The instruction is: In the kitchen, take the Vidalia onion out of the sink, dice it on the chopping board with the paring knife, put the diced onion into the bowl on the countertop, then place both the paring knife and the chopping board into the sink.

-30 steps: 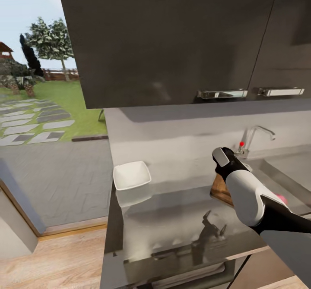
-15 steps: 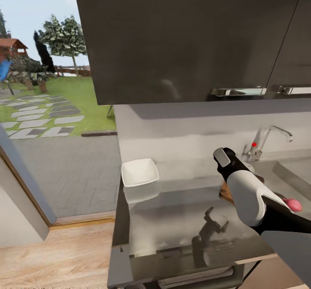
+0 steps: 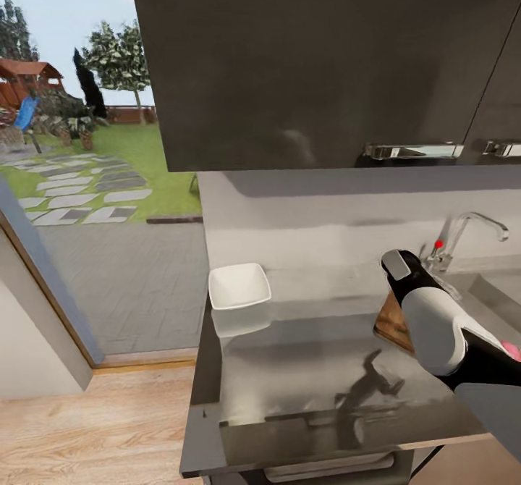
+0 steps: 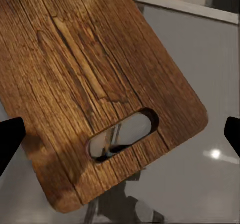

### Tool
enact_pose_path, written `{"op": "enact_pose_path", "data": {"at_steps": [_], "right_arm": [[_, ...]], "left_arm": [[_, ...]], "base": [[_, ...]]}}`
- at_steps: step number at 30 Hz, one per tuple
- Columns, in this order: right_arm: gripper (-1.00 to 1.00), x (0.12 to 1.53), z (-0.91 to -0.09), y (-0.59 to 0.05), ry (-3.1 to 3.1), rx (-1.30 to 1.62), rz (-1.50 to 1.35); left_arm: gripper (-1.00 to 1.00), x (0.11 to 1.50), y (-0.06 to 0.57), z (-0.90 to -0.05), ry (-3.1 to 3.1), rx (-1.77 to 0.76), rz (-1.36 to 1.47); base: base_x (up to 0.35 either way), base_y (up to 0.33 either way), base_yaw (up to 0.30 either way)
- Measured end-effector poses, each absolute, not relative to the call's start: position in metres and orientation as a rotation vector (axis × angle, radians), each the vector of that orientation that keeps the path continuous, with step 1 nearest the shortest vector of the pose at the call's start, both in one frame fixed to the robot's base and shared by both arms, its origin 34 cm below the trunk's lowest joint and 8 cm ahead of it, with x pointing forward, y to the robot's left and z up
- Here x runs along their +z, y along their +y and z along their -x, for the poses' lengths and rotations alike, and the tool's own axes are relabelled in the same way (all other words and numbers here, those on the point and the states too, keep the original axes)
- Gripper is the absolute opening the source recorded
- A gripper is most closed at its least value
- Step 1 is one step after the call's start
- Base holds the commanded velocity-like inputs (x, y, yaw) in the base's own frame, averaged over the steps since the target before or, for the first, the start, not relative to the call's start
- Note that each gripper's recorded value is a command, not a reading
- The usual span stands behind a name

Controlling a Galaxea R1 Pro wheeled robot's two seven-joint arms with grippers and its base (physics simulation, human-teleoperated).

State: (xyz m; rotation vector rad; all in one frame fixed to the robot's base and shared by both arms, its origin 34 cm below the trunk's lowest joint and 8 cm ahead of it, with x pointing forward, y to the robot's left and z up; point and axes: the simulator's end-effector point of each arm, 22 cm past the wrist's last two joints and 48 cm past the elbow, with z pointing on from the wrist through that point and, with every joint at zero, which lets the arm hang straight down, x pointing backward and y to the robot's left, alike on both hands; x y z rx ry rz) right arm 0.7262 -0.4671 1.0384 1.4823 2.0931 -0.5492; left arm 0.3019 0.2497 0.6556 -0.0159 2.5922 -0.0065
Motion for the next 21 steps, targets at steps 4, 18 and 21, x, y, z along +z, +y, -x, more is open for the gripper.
{"op": "enact_pose_path", "data": {"at_steps": [4, 18, 21], "right_arm": [[1.00, 1.031, -0.718, -0.475, 2.066, -0.519, -1.574], [1.00, 1.030, -0.704, -0.499, 2.020, -0.552, -1.641], [1.00, 1.030, -0.704, -0.499, 2.019, -0.553, -1.641]], "left_arm": [[1.00, 0.656, 0.250, -0.302, 2.592, -0.006, 0.016], [1.00, 0.656, 0.250, -0.302, 2.592, -0.006, 0.016], [1.00, 0.655, 0.249, -0.302, 2.593, -0.008, 0.016]], "base": [[0.000, 0.000, 0.002], [-0.004, -0.001, 0.000], [-0.122, -0.069, 0.000]]}}
